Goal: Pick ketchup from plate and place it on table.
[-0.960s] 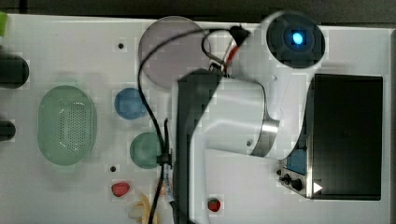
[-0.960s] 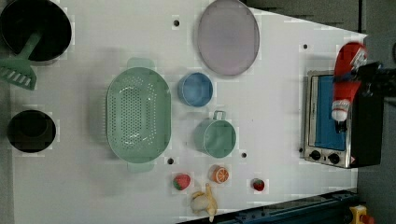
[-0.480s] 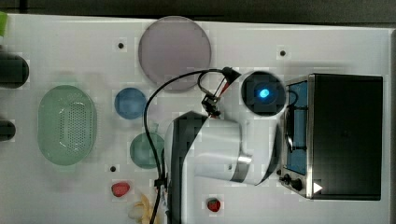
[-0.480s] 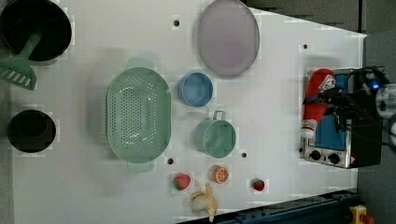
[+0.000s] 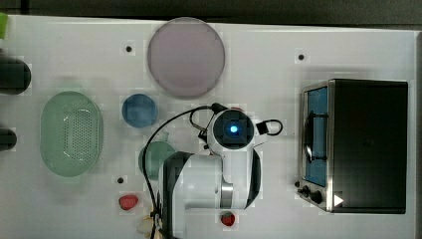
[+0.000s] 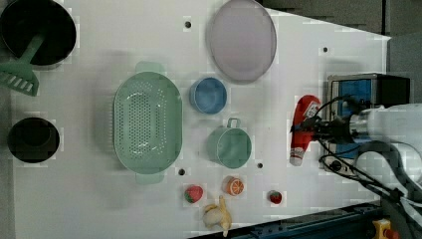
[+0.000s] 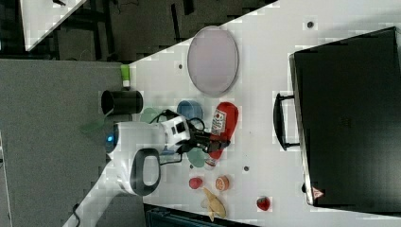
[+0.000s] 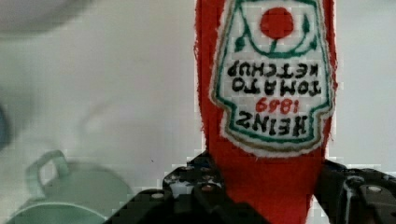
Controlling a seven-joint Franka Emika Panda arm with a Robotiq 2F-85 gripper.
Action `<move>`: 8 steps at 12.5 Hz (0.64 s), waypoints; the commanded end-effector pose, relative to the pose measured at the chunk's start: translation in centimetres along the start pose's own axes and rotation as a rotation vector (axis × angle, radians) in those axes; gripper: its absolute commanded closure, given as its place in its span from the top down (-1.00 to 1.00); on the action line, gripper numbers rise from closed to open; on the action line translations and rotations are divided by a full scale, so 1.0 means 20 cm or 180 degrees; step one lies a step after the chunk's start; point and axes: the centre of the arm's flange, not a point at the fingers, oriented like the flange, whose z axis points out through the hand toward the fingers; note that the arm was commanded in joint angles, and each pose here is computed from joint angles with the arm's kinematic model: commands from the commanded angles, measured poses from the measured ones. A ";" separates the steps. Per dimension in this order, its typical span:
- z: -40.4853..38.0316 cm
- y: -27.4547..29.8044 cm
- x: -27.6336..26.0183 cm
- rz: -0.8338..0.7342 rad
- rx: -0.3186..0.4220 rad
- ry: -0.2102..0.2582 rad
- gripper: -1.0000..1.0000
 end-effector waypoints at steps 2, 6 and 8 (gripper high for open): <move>0.09 -0.01 0.07 0.0228 0.0055 0.0148 0.22; 0.07 -0.03 0.11 0.0266 0.0135 0.0292 1.00; -0.10 -0.04 0.14 0.0456 0.0109 0.0260 1.00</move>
